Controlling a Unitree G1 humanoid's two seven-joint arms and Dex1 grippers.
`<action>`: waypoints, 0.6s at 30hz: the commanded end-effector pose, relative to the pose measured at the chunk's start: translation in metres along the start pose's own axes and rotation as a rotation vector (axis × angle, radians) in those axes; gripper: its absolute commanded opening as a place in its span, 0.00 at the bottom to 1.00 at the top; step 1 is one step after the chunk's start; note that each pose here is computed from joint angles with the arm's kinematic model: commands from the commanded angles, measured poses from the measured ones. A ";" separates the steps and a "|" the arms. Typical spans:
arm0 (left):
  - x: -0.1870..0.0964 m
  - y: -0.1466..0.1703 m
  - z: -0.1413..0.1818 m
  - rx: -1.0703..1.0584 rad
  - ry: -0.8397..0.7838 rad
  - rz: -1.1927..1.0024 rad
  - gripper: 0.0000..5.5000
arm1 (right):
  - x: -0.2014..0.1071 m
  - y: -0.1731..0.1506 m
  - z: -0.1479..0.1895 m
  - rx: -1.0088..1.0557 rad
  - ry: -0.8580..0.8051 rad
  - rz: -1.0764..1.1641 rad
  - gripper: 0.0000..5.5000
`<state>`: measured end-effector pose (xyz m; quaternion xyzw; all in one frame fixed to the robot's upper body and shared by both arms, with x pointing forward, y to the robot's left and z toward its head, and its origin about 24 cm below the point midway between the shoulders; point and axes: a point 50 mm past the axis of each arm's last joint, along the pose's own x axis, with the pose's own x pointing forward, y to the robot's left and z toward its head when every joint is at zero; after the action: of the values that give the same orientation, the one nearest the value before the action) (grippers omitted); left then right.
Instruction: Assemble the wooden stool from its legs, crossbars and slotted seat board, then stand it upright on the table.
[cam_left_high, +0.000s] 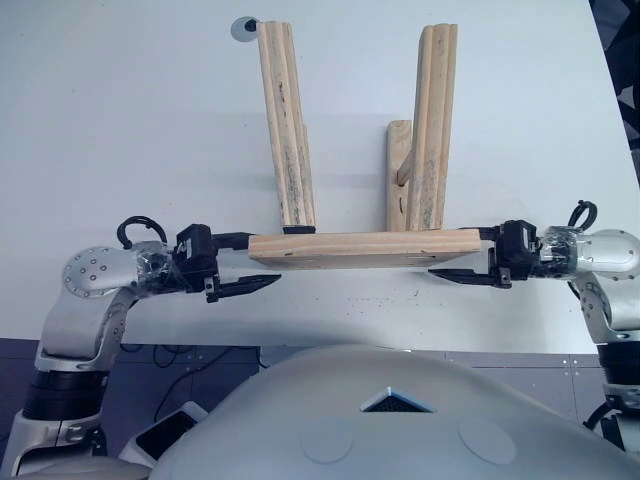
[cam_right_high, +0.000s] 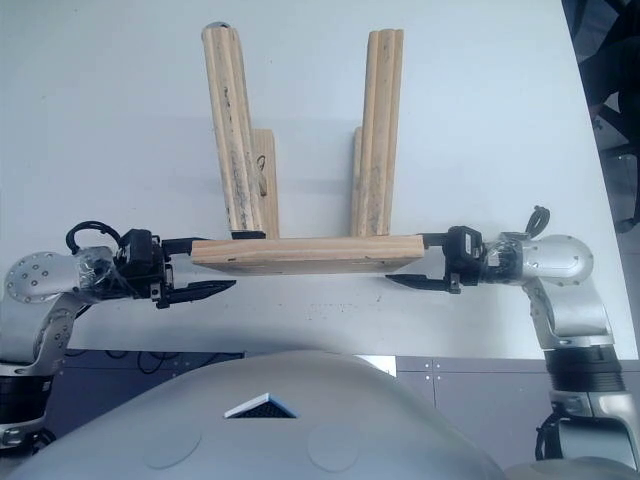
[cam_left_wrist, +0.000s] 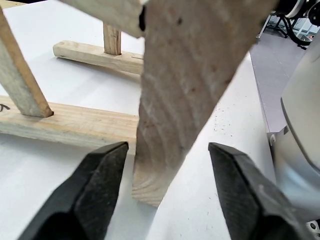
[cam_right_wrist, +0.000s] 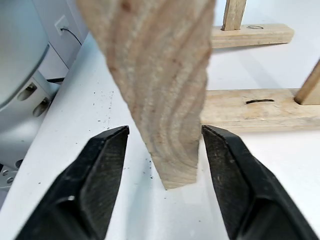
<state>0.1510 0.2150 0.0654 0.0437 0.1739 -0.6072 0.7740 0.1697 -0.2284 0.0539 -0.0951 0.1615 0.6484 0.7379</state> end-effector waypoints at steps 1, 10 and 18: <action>0.003 0.002 -0.002 0.011 0.013 -0.004 0.40 | -0.003 -0.001 0.000 0.002 0.004 0.003 0.34; 0.020 -0.006 0.046 -0.116 -0.086 -0.029 0.28 | -0.010 -0.006 0.011 -0.007 0.001 0.005 0.26; -0.008 -0.011 0.112 -0.551 -0.187 -0.325 0.28 | -0.046 -0.032 0.122 0.334 -0.197 0.104 0.26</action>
<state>0.1689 0.1969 0.1253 -0.0754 0.2272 -0.5806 0.7782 0.1866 -0.2482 0.1023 -0.0032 0.1951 0.6486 0.7357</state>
